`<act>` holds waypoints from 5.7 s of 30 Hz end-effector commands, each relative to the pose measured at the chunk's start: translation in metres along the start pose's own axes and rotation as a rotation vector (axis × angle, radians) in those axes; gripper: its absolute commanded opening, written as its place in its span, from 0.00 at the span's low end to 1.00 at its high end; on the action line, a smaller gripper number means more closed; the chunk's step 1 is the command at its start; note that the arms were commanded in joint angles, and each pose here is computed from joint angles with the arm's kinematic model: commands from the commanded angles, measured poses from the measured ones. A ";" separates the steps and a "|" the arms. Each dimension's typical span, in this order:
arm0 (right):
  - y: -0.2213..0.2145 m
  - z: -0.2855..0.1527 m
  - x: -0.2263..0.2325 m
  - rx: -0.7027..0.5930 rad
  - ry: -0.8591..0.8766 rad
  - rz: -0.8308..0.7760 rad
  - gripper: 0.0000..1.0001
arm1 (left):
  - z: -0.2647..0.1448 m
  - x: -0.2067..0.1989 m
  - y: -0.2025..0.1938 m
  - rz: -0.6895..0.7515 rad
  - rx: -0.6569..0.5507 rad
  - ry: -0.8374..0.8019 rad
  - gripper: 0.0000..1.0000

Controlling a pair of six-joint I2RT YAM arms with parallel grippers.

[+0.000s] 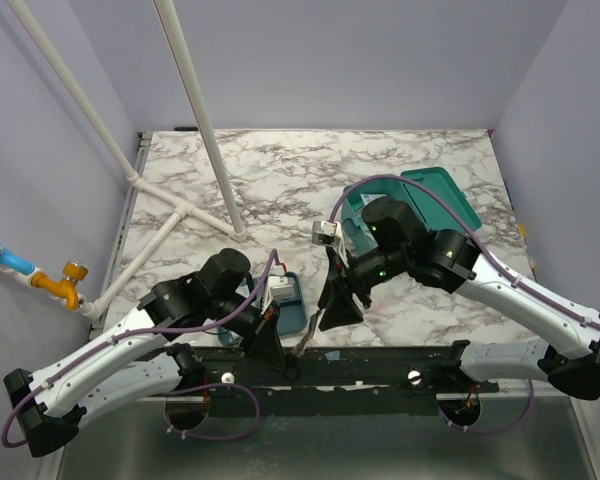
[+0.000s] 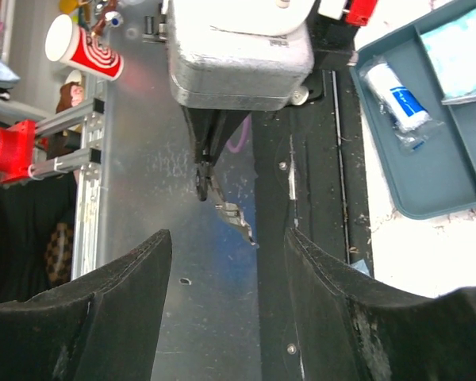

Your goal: Organize the medicine kit

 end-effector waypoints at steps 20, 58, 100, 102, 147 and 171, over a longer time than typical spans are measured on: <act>-0.006 0.027 0.000 -0.023 0.172 0.040 0.44 | 0.000 0.001 -0.003 0.032 0.016 -0.008 0.00; -0.015 0.006 -0.012 -0.015 -0.357 0.124 0.01 | -0.054 -0.011 0.024 0.147 -0.629 0.496 0.80; -0.038 -0.097 -0.166 -0.615 -1.587 0.785 0.01 | -0.080 0.026 -0.008 0.144 -1.152 0.541 0.90; -0.044 -0.097 -0.168 -0.624 -1.615 0.796 0.01 | -0.081 0.025 -0.009 0.145 -1.160 0.536 0.90; -0.058 -0.106 -0.138 -0.454 -1.487 0.640 0.53 | -0.078 0.031 -0.004 0.122 -1.133 0.578 0.90; -0.017 -0.021 -0.097 -0.182 -0.724 0.058 0.58 | -0.083 0.034 -0.005 0.091 -1.182 0.624 0.93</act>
Point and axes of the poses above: each gripper's point midway between its finger pads, its own z axis out along the fingers, its own x axis along the line the jaws close on, y = z × x, the point moved 9 cm from there along -z, back along the fingers, and after that the axes turned 14 degrees about -z, right-handed, at the moved point
